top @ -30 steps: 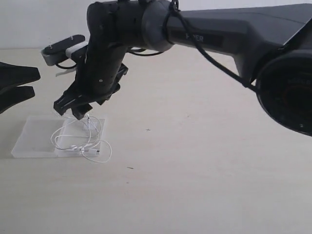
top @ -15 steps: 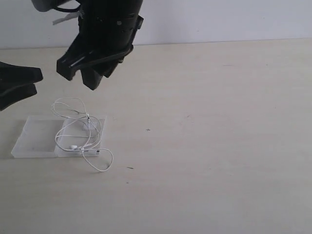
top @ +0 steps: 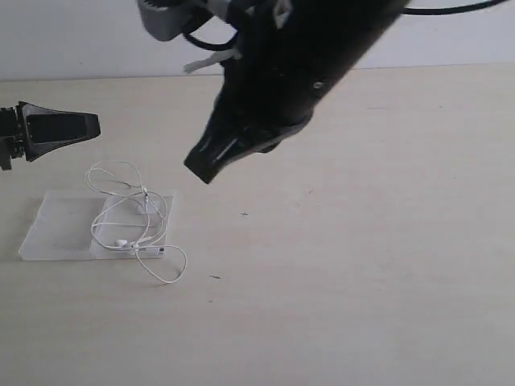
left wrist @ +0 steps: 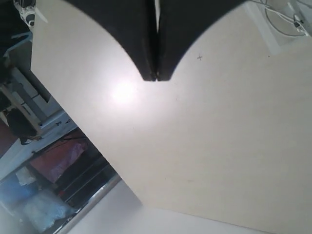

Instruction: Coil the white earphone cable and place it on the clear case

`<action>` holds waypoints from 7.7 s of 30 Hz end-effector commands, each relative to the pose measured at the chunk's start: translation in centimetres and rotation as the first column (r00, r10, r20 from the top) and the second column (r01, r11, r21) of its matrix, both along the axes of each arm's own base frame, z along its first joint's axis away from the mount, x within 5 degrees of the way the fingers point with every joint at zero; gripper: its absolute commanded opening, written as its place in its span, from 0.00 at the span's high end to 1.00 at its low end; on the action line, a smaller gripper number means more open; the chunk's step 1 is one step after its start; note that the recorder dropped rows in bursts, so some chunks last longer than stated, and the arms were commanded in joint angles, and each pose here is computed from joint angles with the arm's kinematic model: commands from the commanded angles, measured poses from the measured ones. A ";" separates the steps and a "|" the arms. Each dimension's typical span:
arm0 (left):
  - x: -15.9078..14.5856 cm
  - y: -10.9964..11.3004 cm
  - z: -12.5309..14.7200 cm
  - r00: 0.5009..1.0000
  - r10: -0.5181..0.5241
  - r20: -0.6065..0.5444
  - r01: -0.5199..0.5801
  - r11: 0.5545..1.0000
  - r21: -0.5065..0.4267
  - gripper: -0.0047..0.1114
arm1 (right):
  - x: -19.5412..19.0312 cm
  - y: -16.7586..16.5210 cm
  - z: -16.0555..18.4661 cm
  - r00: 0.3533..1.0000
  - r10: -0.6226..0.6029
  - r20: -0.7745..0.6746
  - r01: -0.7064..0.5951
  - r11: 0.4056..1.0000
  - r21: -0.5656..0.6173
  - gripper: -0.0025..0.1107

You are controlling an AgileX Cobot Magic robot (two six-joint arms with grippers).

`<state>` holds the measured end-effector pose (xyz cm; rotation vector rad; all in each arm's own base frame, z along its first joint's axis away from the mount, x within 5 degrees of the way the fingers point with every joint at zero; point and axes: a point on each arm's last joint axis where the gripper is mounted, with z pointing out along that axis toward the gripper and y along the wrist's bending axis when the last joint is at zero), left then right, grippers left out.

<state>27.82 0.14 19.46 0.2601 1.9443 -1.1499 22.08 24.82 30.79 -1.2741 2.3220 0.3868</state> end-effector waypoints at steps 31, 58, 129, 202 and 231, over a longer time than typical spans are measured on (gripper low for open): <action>-18.8 -7.2 6.2 0.807 -0.143 0.573 0.072 0.987 0.145 0.96 | -11.3 -12.8 -1.9 0.946 -0.228 0.232 0.111 0.897 0.427 0.98; -21.9 -6.2 7.5 0.849 0.192 0.492 -0.213 0.977 -0.015 0.96 | -11.3 -12.8 -1.9 0.946 -0.225 0.234 0.109 0.899 0.423 0.98; -22.7 1.2 -1.4 0.547 0.735 0.401 -0.829 0.411 0.379 0.96 | -11.3 -12.8 -1.9 0.946 -0.226 0.232 0.110 0.899 0.424 0.98; -22.6 1.1 -1.4 0.557 0.726 0.403 -0.824 0.420 0.381 0.96 | -16.6 -25.2 -12.1 0.294 -0.838 0.459 0.621 0.533 0.575 0.98; -22.5 0.5 -1.4 0.636 0.659 0.403 -0.771 0.511 0.381 0.96 | -16.6 -25.2 -12.1 0.294 -0.839 0.457 0.621 0.531 0.577 0.98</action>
